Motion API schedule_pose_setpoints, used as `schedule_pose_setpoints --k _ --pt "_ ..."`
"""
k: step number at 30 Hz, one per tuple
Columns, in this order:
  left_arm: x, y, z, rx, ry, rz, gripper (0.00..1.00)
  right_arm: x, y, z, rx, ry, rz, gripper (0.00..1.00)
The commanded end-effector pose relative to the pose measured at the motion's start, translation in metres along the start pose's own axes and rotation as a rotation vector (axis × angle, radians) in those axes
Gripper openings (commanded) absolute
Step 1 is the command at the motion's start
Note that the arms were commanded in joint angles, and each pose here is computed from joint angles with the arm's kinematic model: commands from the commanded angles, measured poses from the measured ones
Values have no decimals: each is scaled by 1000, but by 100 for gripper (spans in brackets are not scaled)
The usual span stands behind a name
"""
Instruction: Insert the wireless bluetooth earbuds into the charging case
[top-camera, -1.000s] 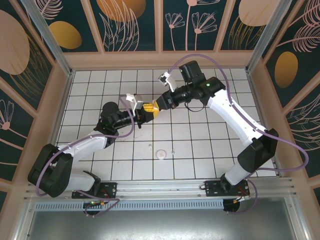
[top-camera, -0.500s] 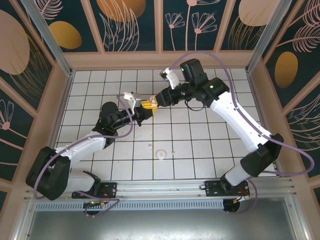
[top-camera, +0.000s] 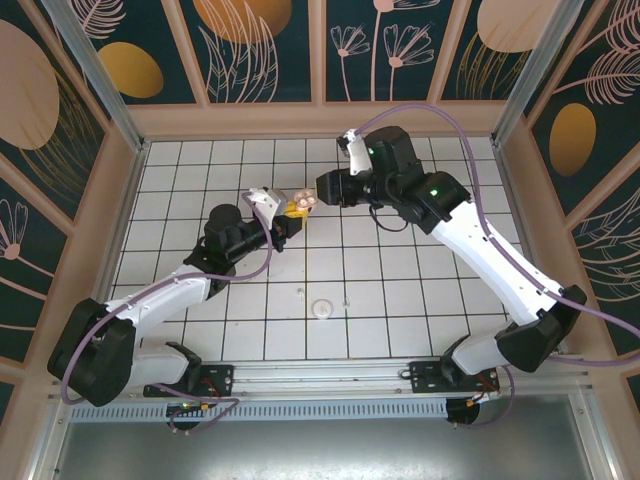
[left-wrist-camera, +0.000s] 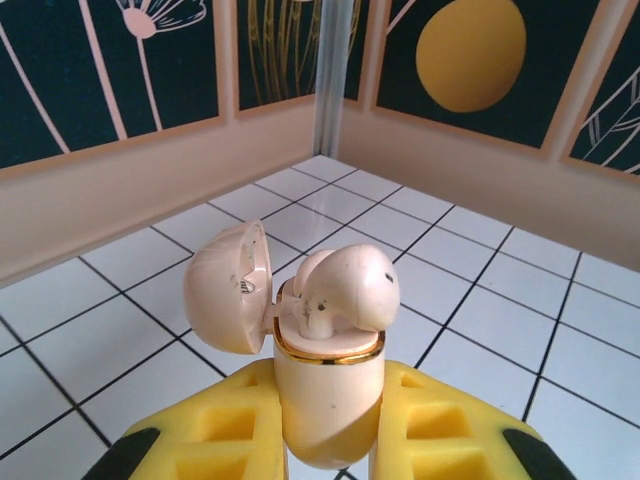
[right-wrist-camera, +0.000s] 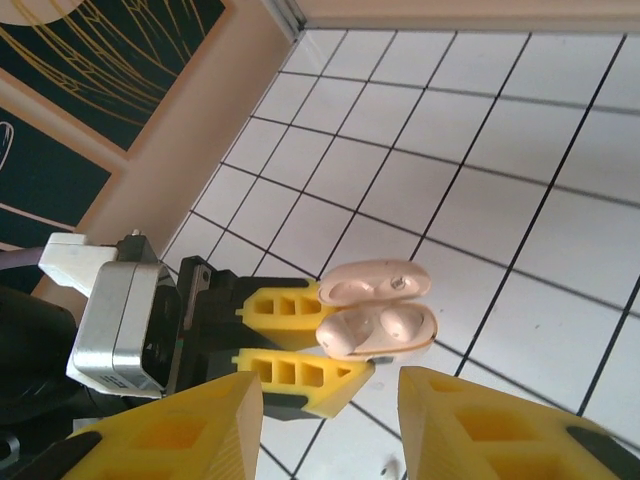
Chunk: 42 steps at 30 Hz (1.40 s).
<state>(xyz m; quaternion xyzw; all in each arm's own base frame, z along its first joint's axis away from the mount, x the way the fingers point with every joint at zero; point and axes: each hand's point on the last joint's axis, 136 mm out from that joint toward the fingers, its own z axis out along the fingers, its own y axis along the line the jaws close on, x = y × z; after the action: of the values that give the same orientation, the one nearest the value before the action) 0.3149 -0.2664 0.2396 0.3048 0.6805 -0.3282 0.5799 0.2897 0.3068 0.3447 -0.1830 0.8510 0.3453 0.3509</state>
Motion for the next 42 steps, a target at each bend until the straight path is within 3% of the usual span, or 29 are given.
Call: schedule_pose_setpoints --k 1,15,33,42 --pt "-22 2 0 -25 -38 57 14 4 6 15 -17 14 79 41" --pt "-25 1 1 -12 -50 38 13 25 1 54 71 137 72 46" --pt "-25 -3 0 7 -58 30 13 29 -3 73 84 170 30 33" --pt "-25 -12 -2 52 -58 34 13 34 -4 65 61 185 -57 23"
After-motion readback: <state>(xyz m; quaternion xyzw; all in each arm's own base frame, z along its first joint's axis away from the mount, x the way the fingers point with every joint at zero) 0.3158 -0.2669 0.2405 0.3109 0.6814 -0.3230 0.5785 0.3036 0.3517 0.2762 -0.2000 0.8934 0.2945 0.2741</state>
